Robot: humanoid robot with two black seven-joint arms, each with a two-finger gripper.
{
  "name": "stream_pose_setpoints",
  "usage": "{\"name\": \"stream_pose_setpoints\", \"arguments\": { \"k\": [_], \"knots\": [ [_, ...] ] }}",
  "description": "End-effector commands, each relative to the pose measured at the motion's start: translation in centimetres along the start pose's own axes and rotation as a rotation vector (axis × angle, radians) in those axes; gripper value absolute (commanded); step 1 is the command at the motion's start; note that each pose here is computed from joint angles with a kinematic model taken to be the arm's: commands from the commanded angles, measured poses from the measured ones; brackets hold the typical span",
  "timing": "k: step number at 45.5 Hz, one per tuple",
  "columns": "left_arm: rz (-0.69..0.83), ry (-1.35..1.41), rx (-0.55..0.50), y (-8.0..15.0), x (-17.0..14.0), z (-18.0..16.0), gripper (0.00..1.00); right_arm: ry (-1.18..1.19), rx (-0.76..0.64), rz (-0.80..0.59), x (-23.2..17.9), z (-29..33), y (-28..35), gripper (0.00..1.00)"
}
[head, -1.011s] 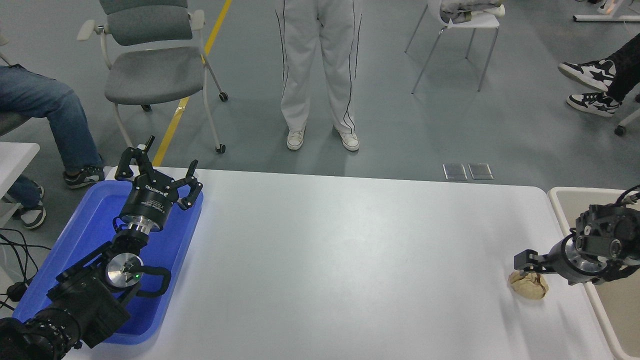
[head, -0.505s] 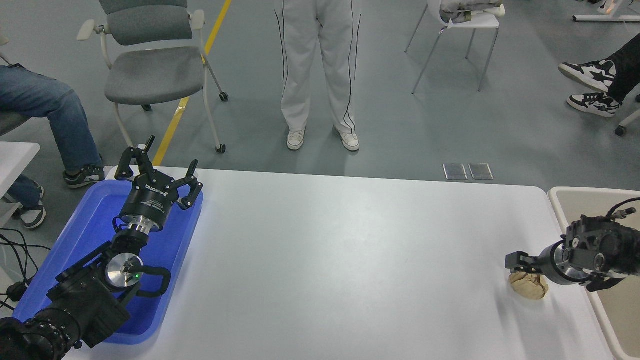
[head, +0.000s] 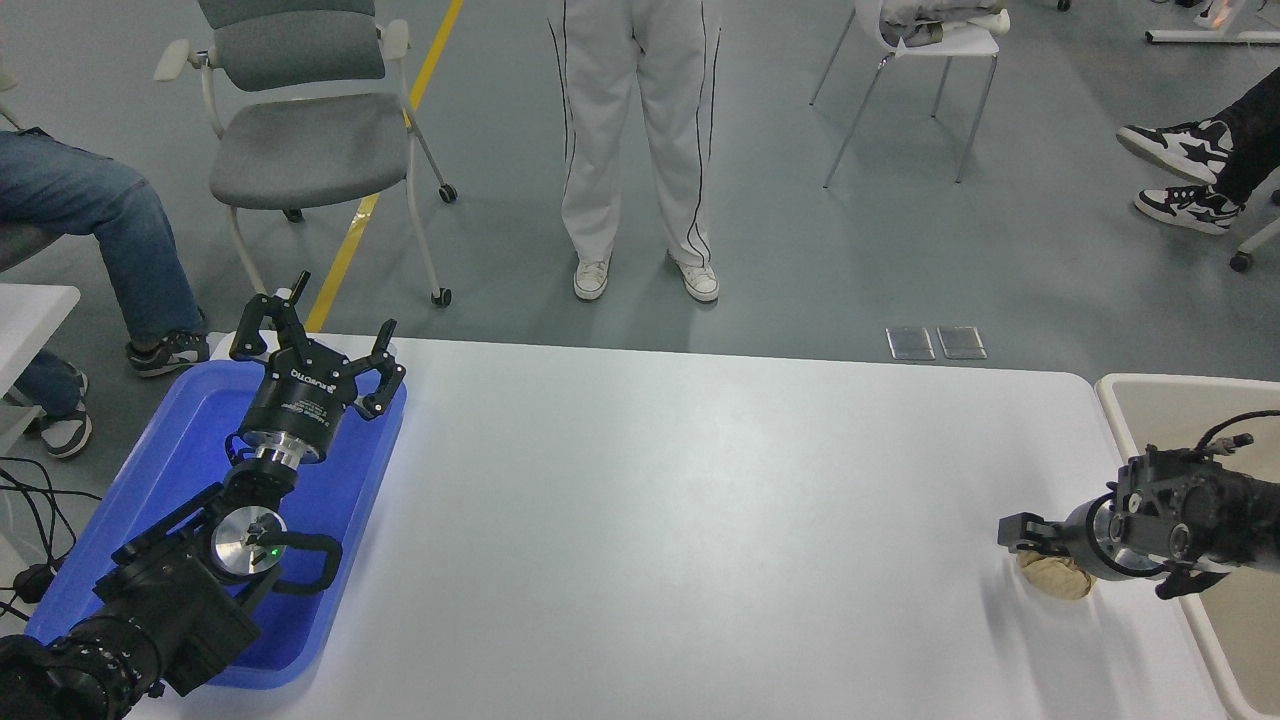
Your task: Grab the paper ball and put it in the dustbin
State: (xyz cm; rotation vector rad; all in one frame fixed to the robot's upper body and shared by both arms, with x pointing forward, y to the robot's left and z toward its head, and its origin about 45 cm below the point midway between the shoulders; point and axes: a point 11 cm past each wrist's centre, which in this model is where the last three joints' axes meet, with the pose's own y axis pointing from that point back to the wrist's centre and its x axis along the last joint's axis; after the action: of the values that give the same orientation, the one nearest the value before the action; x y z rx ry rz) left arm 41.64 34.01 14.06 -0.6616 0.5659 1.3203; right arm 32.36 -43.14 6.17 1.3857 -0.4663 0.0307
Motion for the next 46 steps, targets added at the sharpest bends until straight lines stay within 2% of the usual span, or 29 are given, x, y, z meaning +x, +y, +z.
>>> {"name": "stream_pose_setpoints", "arguments": {
  "k": [1,9,26,30,34,39,44,46],
  "knots": [
    [0.0,0.0,0.0,0.0,0.0,0.0,1.0,0.002,-0.002,0.009,-0.3,-0.1,-0.4,1.0],
    [0.0,0.0,0.0,0.0,0.0,0.0,1.0,-0.002,-0.003,0.017,-0.3,0.0,-0.4,0.99],
    [0.0,0.0,0.0,0.0,0.0,0.0,1.0,-0.034,0.022,0.011,-0.7,-0.7,-0.6,0.84],
    [0.0,0.0,0.0,0.0,0.0,0.0,1.0,-0.034,0.02,0.001,-1.0,-0.6,-0.7,0.63],
    [0.0,0.0,0.0,0.0,0.0,0.0,1.0,-0.034,0.015,-0.02,-1.5,-0.7,-0.7,0.34],
    [0.0,0.0,0.0,0.0,0.0,0.0,1.0,-0.035,0.016,-0.028,-1.7,-0.6,-0.6,0.22],
    [0.0,0.0,0.0,0.0,0.0,0.0,1.0,-0.039,0.017,-0.054,-2.2,-0.4,-0.5,0.02],
    [-0.001,0.001,0.0,0.0,0.0,0.0,1.0,-0.042,0.017,-0.065,-2.4,-0.2,-0.4,0.0]
  ]
}}
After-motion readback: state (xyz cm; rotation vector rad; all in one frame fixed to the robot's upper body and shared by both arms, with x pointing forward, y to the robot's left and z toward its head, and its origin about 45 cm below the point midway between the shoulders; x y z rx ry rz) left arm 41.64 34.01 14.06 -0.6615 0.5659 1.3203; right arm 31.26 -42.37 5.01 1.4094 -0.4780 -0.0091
